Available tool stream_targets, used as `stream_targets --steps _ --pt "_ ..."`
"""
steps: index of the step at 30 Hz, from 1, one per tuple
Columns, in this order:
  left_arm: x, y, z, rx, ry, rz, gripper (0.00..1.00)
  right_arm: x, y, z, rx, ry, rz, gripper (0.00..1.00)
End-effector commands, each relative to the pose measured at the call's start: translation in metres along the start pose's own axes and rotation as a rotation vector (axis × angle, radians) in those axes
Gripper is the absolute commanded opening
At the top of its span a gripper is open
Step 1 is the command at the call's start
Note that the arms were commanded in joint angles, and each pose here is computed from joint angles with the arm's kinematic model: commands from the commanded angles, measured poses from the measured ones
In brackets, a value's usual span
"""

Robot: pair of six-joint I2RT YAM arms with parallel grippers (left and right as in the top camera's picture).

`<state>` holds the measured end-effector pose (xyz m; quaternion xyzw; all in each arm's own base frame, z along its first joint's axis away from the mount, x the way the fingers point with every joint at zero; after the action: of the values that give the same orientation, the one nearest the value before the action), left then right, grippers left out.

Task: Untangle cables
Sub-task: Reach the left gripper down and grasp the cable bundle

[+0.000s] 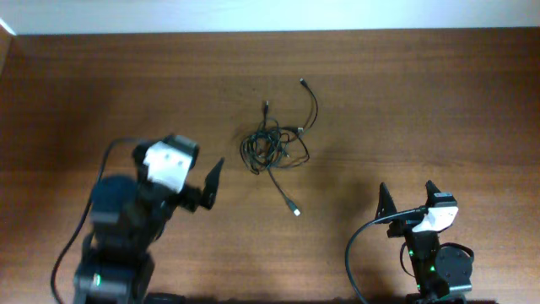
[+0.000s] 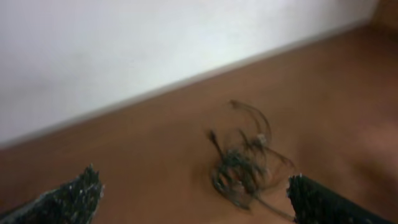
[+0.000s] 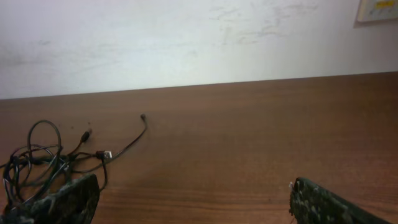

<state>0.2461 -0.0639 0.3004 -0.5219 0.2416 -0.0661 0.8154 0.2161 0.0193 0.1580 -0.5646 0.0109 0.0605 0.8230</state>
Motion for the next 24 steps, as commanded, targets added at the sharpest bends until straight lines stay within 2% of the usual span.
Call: stream_targets --steps 1,5,7,9,12,13,14,17,19,22,24 --pt "0.062 -0.022 -0.010 -0.018 0.191 0.163 0.99 0.000 0.002 -0.004 0.001 0.018 0.003 0.99" --pt "0.144 -0.026 -0.037 -0.016 0.386 0.431 0.99 0.000 0.002 -0.004 0.001 0.018 0.003 0.99" --pt "0.205 0.009 -0.052 -0.027 0.429 0.500 0.99 0.000 0.002 -0.004 0.001 0.018 0.003 0.99" --pt "0.230 0.027 -0.057 -0.028 0.430 0.513 0.96 0.000 0.002 -0.004 0.001 0.018 0.003 0.99" --pt "0.269 0.050 -0.063 -0.024 0.420 0.500 0.85 0.000 0.002 -0.004 0.001 0.018 0.003 0.99" --pt "0.279 0.060 -0.067 -0.018 0.424 0.504 0.78 0.000 0.002 -0.004 0.001 0.018 0.003 0.99" --pt "0.282 0.067 -0.070 0.002 0.438 0.516 0.71 0.000 0.002 -0.004 0.001 0.018 0.003 0.99" --pt "0.281 0.084 -0.076 0.086 0.491 0.551 0.61 0.000 0.002 -0.004 0.001 0.018 0.003 0.99" --pt "0.282 0.095 -0.080 0.085 0.507 0.581 0.56 0.000 0.002 -0.004 0.001 0.018 0.003 0.99" --pt "0.283 0.110 -0.086 0.076 0.529 0.624 0.40 0.000 0.002 -0.004 0.001 0.018 0.003 0.99" --pt "0.284 0.110 -0.086 0.077 0.527 0.623 0.23 0.000 0.002 -0.004 0.001 0.018 0.003 0.99"
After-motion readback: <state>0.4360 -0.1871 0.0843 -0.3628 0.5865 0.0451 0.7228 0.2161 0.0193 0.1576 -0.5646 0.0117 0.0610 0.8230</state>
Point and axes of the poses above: each gripper's point midway between its finger pads, its own x axis out along the fingers, its own z axis along the line the jaws close on, y = z × x, the point moved 3 cm from there along -x, back along the fingers, and after that the axes turned 14 degrees about x, right-handed, at the moved point
